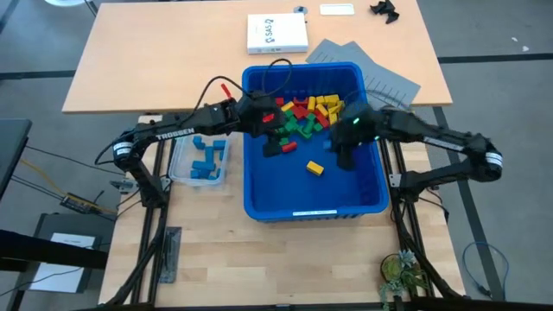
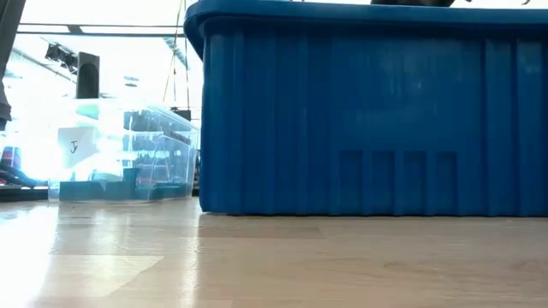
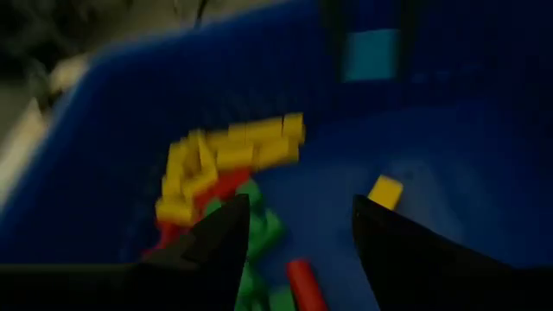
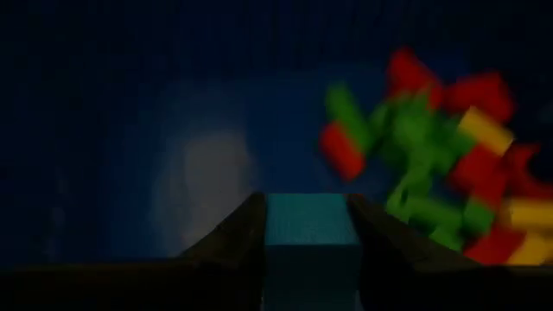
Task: Sort blocks
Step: Put the blue block into the transparent bin
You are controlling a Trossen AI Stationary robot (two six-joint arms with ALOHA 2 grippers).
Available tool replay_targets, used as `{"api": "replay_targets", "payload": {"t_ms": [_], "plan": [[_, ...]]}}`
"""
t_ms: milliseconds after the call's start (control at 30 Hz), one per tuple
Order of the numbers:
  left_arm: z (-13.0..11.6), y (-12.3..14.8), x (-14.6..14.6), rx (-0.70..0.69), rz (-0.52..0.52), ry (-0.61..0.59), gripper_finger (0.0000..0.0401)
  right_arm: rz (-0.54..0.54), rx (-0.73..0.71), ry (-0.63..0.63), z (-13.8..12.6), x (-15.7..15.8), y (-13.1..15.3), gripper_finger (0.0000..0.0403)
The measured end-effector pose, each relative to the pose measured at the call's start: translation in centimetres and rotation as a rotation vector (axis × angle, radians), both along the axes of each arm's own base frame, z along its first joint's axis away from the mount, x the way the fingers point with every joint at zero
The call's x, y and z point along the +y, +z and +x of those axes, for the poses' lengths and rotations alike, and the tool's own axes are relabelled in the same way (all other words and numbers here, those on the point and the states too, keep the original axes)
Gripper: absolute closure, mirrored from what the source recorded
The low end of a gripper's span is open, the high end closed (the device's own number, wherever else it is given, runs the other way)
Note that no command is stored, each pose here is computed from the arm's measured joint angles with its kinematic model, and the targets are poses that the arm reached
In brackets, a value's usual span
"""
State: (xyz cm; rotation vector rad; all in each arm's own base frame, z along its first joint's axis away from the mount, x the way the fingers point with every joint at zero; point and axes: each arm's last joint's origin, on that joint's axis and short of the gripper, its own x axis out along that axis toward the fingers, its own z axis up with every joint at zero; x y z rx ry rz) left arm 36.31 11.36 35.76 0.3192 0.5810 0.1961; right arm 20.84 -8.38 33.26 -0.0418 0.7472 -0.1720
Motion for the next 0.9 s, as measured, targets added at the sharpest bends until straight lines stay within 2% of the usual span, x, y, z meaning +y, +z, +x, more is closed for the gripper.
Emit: {"api": "replay_targets", "payload": {"t_ms": [167, 300, 500, 733, 900], "plan": [[1.2, 1.1, -2.1, -0.086, 0.167, -0.13, 0.019, 0.153, -0.335, -0.002, -1.1, -1.3, 3.1, 0.0275], [1.9, 2.1, -3.5, -0.16, 0.293, -0.188, 0.019, 0.294, -0.496, 0.058, -0.8, -2.1, 4.4, 0.0275], [2.4, 3.4, -4.8, -0.273, 0.4, -0.205, 0.019, 0.403, -0.607, 0.138, 0.8, -2.6, 5.0, 0.0275], [2.5, 4.2, -5.3, -0.354, 0.418, -0.195, 0.019, 0.444, -0.713, 0.209, 2.2, -2.7, 5.7, 0.0275], [2.5, 4.4, -5.3, -0.37, 0.427, -0.181, 0.019, 0.474, -0.729, 0.222, 2.5, -2.5, 5.9, 0.0275]]}}
